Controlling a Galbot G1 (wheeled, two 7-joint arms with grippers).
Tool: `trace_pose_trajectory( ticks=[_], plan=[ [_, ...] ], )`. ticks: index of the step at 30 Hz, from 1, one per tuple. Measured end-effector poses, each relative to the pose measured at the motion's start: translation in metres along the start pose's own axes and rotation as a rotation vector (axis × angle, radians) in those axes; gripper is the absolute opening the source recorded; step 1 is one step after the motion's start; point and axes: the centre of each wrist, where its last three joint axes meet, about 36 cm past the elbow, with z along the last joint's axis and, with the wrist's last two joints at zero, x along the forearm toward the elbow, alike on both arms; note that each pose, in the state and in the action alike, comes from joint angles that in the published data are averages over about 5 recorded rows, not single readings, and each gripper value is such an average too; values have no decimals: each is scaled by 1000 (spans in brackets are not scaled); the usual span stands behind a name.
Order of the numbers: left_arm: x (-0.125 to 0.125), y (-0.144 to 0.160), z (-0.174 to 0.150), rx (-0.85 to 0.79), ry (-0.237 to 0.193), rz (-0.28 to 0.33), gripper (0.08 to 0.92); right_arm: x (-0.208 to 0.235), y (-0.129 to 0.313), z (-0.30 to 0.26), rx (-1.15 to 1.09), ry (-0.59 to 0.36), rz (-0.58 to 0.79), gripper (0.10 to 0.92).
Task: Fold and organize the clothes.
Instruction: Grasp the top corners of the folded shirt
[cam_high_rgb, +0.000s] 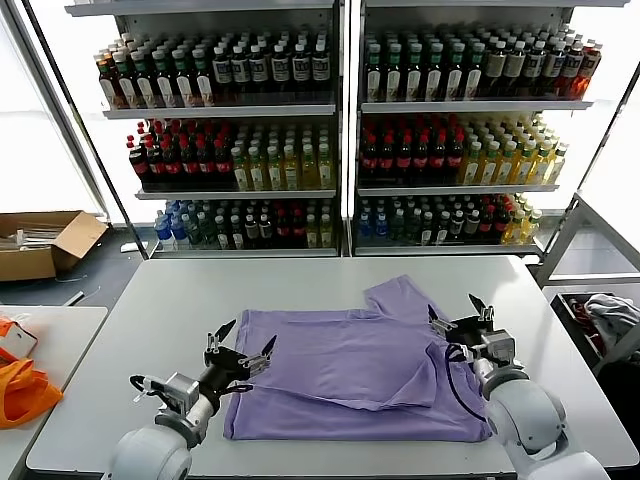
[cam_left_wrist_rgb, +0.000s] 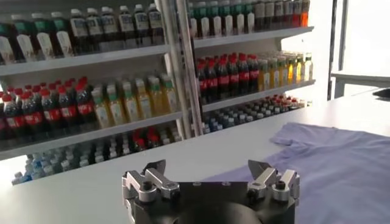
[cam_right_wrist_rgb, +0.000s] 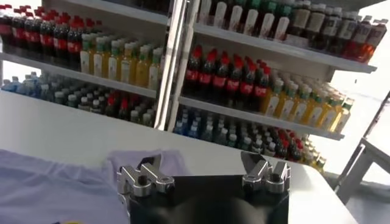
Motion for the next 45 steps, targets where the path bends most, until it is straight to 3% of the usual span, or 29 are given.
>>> trace_pose_trajectory(
  ticks=[9,18,30,45],
  plan=[
    [-56,29,6,3,90,-13,823,-67,-2,-11,-48,33,9,823],
    [-93,58,8,23,144,-65,823,-108,18,-14,-91,63,-5,823],
    [-117,70,15,44,212,-80,823,-143,29,-12,-154,97,-6,823],
    [-131,77,12,59,236,-83,823,-168,38,-3,-194,140,-3,823]
  ],
)
